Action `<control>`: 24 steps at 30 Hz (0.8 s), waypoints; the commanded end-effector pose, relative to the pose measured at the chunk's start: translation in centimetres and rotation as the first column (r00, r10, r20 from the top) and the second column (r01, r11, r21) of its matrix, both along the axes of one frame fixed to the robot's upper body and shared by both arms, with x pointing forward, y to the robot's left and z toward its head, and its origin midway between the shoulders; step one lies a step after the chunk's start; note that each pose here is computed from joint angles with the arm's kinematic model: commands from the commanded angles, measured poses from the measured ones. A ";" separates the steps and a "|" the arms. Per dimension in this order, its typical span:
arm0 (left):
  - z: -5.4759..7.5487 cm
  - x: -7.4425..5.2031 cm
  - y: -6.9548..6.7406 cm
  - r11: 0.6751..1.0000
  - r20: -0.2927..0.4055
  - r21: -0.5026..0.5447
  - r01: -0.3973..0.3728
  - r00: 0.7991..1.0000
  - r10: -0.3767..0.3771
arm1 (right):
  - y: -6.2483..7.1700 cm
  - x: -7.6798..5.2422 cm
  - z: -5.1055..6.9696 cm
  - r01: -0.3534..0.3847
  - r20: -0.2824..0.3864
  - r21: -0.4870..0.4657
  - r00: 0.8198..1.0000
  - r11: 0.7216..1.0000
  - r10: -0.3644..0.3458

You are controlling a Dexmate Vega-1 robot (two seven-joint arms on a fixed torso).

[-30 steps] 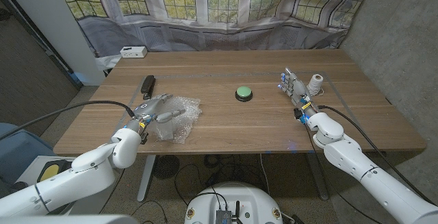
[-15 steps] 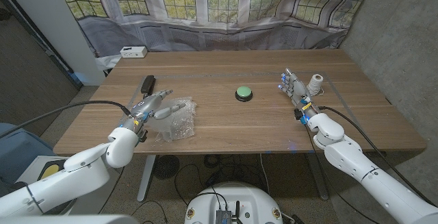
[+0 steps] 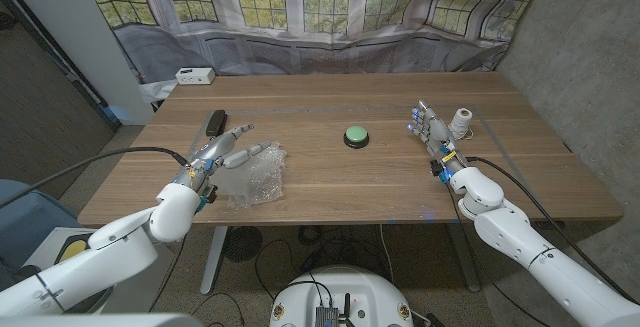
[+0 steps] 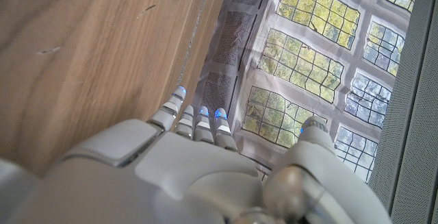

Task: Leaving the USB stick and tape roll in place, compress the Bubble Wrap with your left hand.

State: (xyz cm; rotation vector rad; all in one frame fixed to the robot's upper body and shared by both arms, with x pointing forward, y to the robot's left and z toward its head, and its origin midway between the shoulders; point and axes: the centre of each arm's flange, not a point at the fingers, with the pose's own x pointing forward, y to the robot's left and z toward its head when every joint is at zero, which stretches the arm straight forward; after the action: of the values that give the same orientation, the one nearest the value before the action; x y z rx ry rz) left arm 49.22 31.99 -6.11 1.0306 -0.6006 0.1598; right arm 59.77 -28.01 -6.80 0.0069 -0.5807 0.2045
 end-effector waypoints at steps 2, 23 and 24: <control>0.8 0.2 -0.2 0.994 0.026 -0.084 0.072 0.997 -0.070 | -0.4 -0.1 -0.2 0.004 0.011 0.011 1.000 1.000 -0.004; 3.2 1.5 -2.4 0.939 0.126 -0.230 0.256 0.964 -0.233 | -1.1 -0.7 0.1 0.000 0.062 0.019 0.998 1.000 -0.001; 3.3 1.8 -2.8 0.929 0.130 -0.244 0.279 0.958 -0.254 | -1.0 -0.8 0.3 -0.001 0.070 0.017 0.998 1.000 -0.001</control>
State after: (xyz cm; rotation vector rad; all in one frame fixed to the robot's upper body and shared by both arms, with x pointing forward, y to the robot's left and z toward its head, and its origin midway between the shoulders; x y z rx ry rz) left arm 50.09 30.80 -3.78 0.8241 -0.7100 0.1071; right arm 59.34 -28.93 -6.98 0.0251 -0.6184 0.1940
